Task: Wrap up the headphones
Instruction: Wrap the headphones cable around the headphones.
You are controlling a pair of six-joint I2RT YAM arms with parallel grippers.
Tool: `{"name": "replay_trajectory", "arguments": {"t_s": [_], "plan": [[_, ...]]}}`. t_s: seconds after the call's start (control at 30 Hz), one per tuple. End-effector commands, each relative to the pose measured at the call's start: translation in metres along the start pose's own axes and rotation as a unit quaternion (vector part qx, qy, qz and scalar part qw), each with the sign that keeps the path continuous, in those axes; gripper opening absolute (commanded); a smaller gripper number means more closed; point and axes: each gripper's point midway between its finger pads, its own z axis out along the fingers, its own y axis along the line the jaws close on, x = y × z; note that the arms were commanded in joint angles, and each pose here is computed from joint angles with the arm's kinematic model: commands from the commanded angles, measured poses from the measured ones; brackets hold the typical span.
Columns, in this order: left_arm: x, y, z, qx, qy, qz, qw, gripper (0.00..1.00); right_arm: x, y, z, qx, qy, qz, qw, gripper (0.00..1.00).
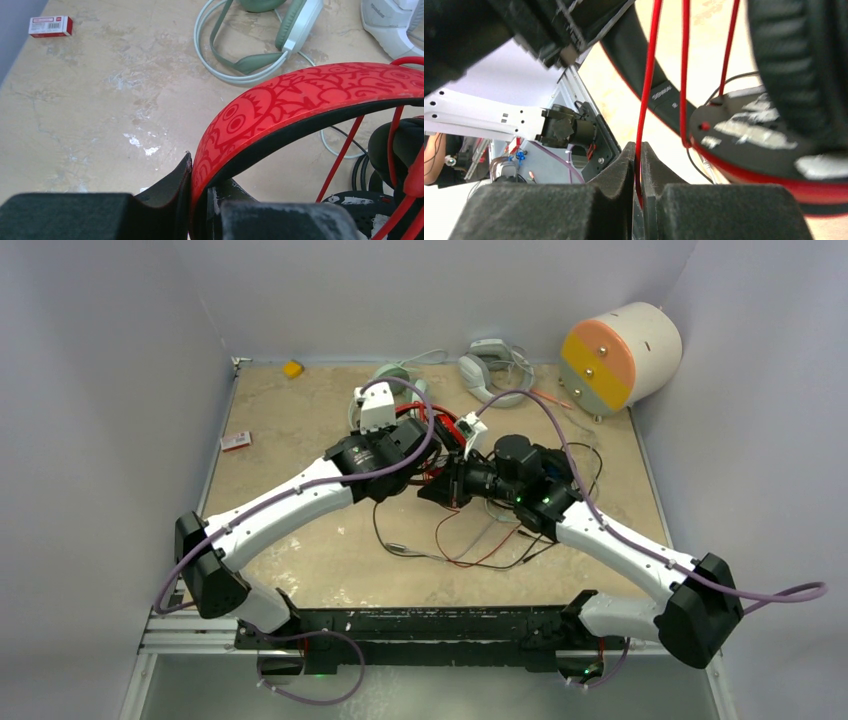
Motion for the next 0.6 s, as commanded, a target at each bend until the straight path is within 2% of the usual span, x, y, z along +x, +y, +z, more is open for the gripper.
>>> {"name": "replay_trajectory", "arguments": {"t_s": [0.0,0.33,0.57], "plan": [[-0.025,-0.004,0.004,0.035,0.004,-0.073,0.997,0.00,0.000,0.009,0.001,-0.013,-0.006,-0.028,1.000,0.08],[-0.053,0.009,0.005,0.042,-0.004,-0.089,0.995,0.00,0.035,0.009,0.007,-0.044,0.010,-0.049,0.998,0.07],[-0.073,0.009,-0.004,0.079,-0.006,-0.099,0.992,0.00,0.053,0.001,0.006,-0.057,-0.012,-0.076,0.995,0.06]]}}
